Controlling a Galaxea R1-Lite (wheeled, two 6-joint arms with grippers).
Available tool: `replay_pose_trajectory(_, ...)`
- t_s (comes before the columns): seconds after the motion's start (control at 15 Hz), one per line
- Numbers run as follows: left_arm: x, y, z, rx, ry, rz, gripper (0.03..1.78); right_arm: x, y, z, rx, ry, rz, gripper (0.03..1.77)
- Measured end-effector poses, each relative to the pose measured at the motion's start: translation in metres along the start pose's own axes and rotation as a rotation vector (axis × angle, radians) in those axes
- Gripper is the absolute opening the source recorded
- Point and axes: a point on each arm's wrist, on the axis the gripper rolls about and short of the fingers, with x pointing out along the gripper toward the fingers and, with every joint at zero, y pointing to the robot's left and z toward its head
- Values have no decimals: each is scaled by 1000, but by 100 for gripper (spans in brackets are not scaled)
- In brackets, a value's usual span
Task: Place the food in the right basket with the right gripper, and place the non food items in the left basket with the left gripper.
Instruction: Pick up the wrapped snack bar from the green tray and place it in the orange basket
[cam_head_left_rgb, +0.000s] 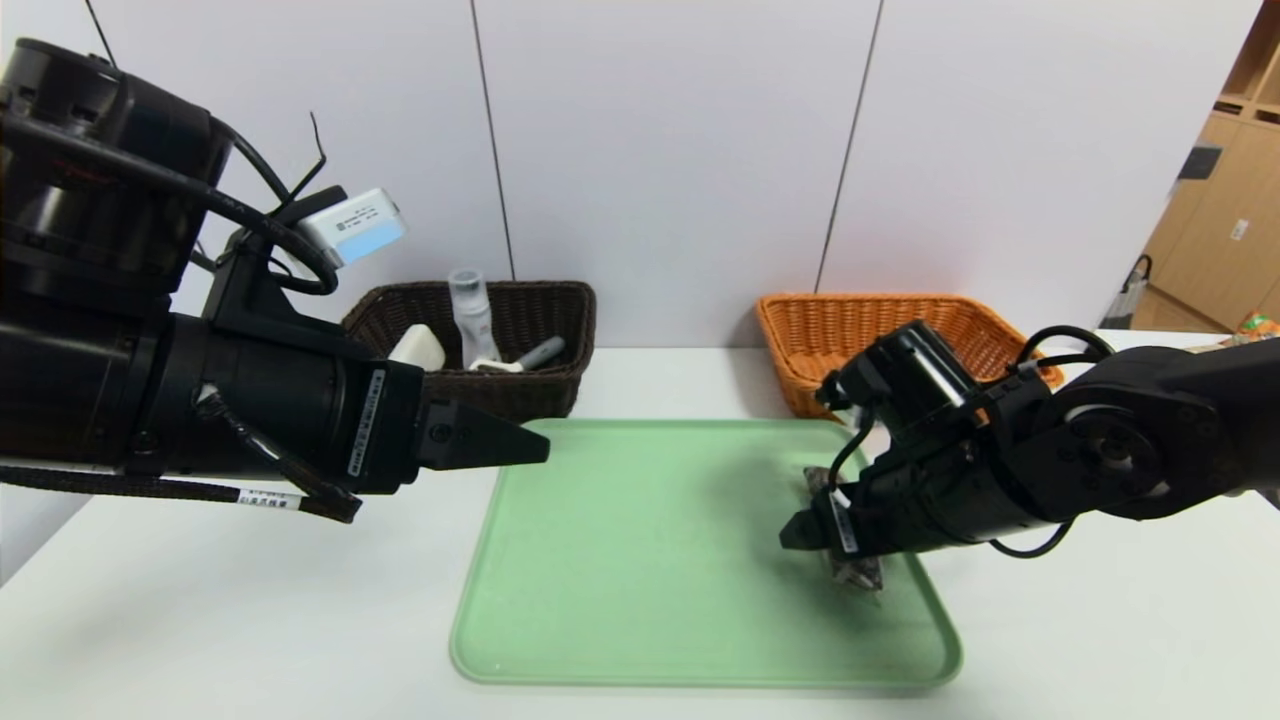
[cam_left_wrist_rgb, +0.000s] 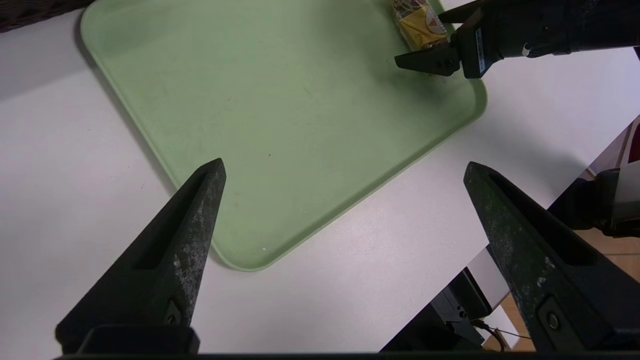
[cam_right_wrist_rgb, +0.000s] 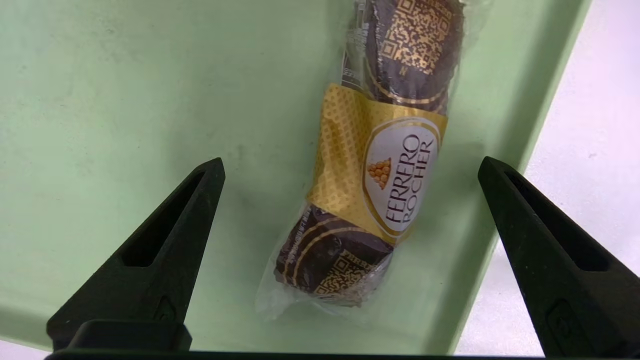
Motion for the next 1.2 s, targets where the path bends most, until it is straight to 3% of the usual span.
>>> replay_pose_trajectory(0.33, 1, 1, -2, -2, 9, 2, 169, 5, 3, -1, -9, 16, -1, 173)
replay_pose_trajectory(0.53, 1, 1, -2, -2, 9, 3, 169, 8, 3, -2, -13, 24, -3, 121)
replay_pose_trajectory(0.8, 1, 1, -3, -2, 8, 3, 169, 9, 6, -4, -22, 32, -1, 77)
replay_pose_trajectory(0.87, 1, 1, -3, -3, 9, 4, 169, 9, 6, -4, -22, 33, 0, 30)
replay_pose_trajectory(0.93, 1, 1, -3, -3, 9, 4, 169, 9, 6, -4, -21, 32, 0, 18)
replay_pose_trajectory(1.2, 0, 1, -4, -5, 11, 6, 169, 8, 6, -5, -21, 32, 1, 18)
